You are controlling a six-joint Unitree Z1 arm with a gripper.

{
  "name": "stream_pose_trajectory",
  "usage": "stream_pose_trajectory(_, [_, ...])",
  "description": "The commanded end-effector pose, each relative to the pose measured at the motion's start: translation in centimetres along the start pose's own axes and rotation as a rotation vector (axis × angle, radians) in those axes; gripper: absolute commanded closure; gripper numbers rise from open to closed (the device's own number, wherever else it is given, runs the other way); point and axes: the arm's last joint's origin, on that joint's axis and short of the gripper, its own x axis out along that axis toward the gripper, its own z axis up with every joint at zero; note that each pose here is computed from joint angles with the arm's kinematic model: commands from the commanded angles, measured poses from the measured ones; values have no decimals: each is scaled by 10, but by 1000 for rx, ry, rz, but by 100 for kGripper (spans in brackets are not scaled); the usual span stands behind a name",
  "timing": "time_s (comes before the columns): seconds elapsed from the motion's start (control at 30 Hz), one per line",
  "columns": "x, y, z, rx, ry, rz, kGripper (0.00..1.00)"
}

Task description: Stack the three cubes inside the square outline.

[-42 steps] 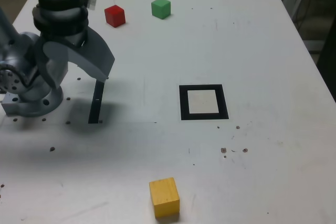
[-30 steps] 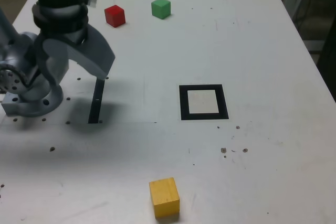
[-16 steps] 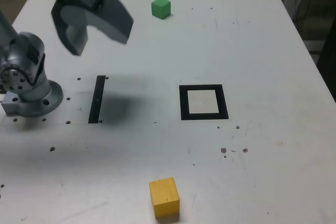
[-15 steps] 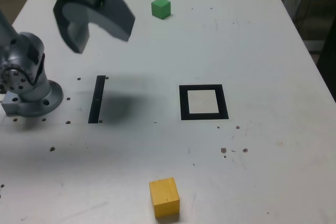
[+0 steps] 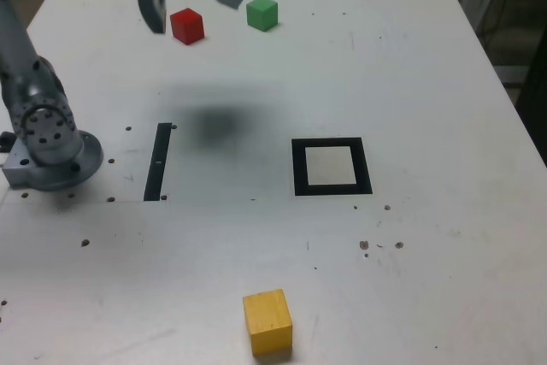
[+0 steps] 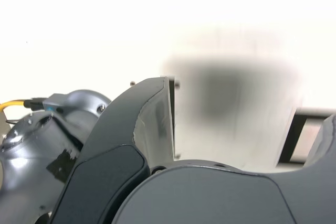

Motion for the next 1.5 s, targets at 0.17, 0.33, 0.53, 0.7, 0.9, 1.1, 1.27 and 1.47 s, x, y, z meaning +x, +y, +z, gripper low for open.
stream_pose_trajectory(0.17, [10,45,17,-125,56,-5,1])
stream_pose_trajectory(0.33, [24,84,19,-213,98,-37,1])
stream_pose_trajectory(0.53, [34,123,9,-313,111,-56,1])
stream_pose_trajectory(0.7, [54,140,6,-359,156,-94,1])
stream_pose_trajectory(0.9, [83,159,6,-407,187,-130,1])
stream_pose_trajectory(1.1, [94,182,6,-458,184,-129,1])
stream_pose_trajectory(1.27, [107,193,6,-474,215,-146,1])
stream_pose_trajectory(1.47, [126,197,11,-466,256,-178,1])
